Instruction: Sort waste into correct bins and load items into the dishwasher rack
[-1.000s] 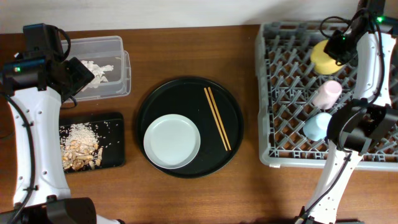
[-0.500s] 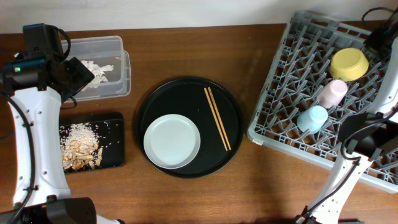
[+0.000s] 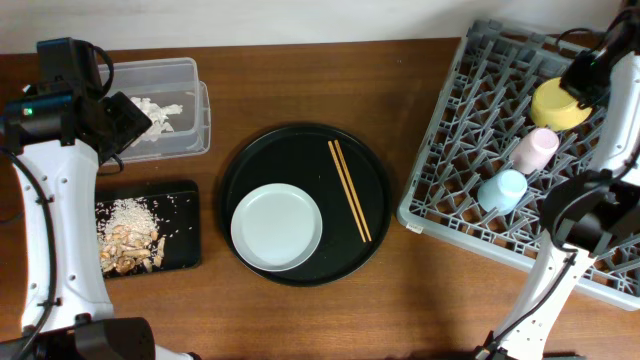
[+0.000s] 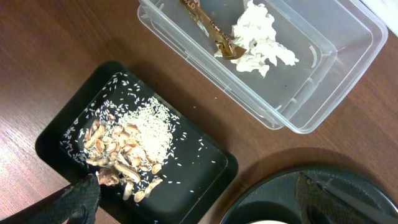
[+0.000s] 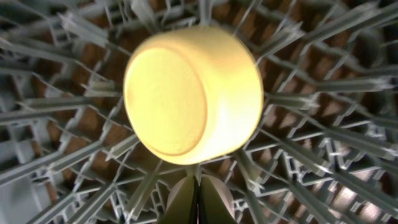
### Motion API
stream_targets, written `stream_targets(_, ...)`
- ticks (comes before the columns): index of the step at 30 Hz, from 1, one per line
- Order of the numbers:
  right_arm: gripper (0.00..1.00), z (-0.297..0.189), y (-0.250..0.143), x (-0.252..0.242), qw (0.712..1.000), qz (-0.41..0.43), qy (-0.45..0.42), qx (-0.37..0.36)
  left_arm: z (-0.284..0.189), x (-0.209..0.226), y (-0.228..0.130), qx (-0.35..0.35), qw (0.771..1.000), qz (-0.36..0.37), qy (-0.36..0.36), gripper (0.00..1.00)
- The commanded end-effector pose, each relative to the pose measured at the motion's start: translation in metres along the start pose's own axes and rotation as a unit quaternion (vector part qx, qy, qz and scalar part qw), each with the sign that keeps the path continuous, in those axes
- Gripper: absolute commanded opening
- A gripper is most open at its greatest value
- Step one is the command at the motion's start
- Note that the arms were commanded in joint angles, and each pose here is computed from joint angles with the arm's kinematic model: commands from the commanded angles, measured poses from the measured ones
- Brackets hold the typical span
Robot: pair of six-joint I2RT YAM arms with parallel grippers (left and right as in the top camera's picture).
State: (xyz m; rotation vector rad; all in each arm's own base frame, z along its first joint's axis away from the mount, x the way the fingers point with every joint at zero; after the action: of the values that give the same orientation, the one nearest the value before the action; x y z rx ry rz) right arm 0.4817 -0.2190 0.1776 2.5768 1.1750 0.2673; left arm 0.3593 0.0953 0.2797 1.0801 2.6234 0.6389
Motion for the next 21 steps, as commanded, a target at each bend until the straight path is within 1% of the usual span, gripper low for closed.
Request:
stream_targets(1,0.04,0.029,-0.013,-0.004,0.999,-0.006,-0.013,0.031,-0.006,0.003,0.004,-0.012,1.0,-0.008,0.0,0.99)
stream_targets(5,0.04,0.034,-0.014,-0.02,0.999,0.009,-0.022,0.04,-0.006,0.003,0.004,-0.012,1.0,-0.008,0.0,0.99)
stream_targets(10,0.04,0.02,-0.003,-0.05,0.998,0.035,-0.052,0.02,-0.006,0.003,0.004,-0.012,1.0,-0.008,0.0,0.99)
stream_targets(13,0.04,0.013,0.001,-0.046,0.999,0.035,-0.038,0.011,-0.006,0.003,0.004,-0.012,1.0,-0.008,0.0,0.99)
stream_targets(15,0.04,0.008,0.004,-0.032,1.0,0.019,0.008,0.008,-0.006,0.003,0.004,-0.012,1.0,-0.008,0.0,0.99)
stream_targets(16,0.04,0.001,0.009,-0.013,0.997,0.0,0.075,0.002,-0.006,0.003,0.004,-0.012,1.0,-0.008,0.0,0.99)
stream_targets(18,0.04,-0.01,0.016,0.006,0.99,-0.009,0.141,-0.012,-0.006,0.003,0.004,-0.012,1.0,-0.008,0.0,0.99)
stream_targets(19,0.04,-0.017,0.023,0.018,0.983,-0.031,0.181,-0.029,-0.006,0.003,0.004,-0.012,1.0,-0.008,0.0,0.99)
stream_targets(21,0.04,-0.018,0.028,0.021,0.98,-0.034,0.19,-0.04,-0.006,0.003,0.004,-0.012,1.0,-0.008,0.0,0.99)
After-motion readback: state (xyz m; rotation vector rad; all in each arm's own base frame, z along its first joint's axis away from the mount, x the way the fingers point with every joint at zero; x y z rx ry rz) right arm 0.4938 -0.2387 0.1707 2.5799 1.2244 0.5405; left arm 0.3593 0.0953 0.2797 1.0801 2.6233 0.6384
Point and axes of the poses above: each gripper's point midway between its finger pads, its own z axis out along the fingers, its own x axis along the line the jaws close on, y = z × x, the point moved 3 cm from there along -z, back along the fingers, and after that the axes turned 1 degree about z, right-handed, at the moved point
